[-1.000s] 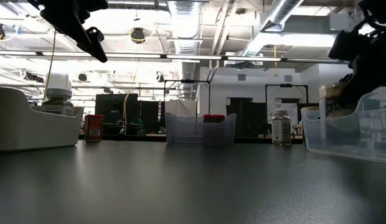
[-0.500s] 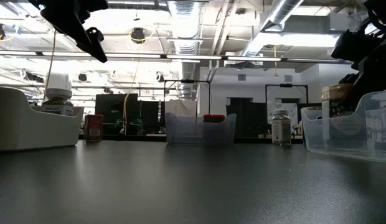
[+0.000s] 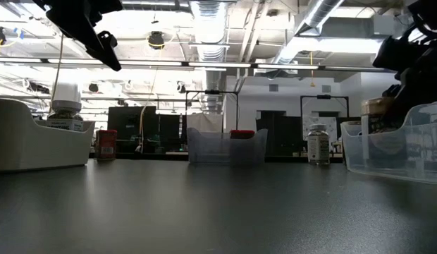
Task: Sort spices by type
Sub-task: Put the top left gold seasoning bottle into the transparent bin
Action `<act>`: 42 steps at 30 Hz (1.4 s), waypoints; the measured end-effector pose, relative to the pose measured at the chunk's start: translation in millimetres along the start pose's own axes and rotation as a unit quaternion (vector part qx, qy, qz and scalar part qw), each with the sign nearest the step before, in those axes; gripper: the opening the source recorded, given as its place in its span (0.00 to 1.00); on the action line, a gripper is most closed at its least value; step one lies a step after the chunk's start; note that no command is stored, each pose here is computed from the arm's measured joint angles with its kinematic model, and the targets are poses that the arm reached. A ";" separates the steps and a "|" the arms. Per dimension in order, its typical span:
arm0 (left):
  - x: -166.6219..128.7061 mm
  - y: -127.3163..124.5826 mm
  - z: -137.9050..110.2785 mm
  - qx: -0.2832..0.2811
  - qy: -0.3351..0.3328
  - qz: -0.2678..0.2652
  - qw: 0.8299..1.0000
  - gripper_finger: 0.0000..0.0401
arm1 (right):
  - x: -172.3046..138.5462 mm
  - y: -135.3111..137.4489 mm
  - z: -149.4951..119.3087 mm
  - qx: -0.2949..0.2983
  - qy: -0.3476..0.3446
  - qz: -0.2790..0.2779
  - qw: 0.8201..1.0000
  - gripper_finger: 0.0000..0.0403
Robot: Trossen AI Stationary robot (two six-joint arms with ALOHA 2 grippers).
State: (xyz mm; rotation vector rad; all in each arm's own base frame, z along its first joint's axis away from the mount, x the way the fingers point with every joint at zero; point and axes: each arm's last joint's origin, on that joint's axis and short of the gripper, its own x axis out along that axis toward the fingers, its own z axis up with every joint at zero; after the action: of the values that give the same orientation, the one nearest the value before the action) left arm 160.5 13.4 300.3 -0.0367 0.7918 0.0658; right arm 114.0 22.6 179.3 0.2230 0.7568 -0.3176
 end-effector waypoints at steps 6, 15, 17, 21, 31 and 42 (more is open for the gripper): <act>0.0 0.1 0.0 0.005 0.000 0.001 1.000 0.83 | 0.3 -0.8 0.4 0.003 0.000 -0.002 1.000 0.79; 0.0 0.2 0.0 0.005 0.000 0.003 1.000 0.83 | 0.3 -0.7 0.3 0.001 0.001 -0.001 1.000 0.79; 0.0 0.2 0.0 0.005 0.000 0.003 1.000 0.83 | 0.3 -0.6 0.3 -0.002 0.002 0.001 1.000 0.79; 0.0 0.3 0.1 0.005 0.000 0.005 1.000 0.83 | 0.3 -0.5 0.3 -0.001 0.002 0.001 1.000 0.80; 0.1 0.7 0.0 0.005 0.000 0.012 1.000 0.83 | 0.2 -0.5 0.3 -0.001 0.002 0.003 1.000 0.93; 0.1 0.7 0.0 0.005 0.000 0.013 1.000 0.83 | -7.8 0.1 7.7 0.007 -0.015 0.013 1.000 0.96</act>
State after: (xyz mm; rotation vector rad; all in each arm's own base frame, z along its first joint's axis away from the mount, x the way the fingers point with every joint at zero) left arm 160.5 14.1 300.3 -0.0164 0.7931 0.0857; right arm 113.6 21.9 190.2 0.2399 0.7219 -0.3018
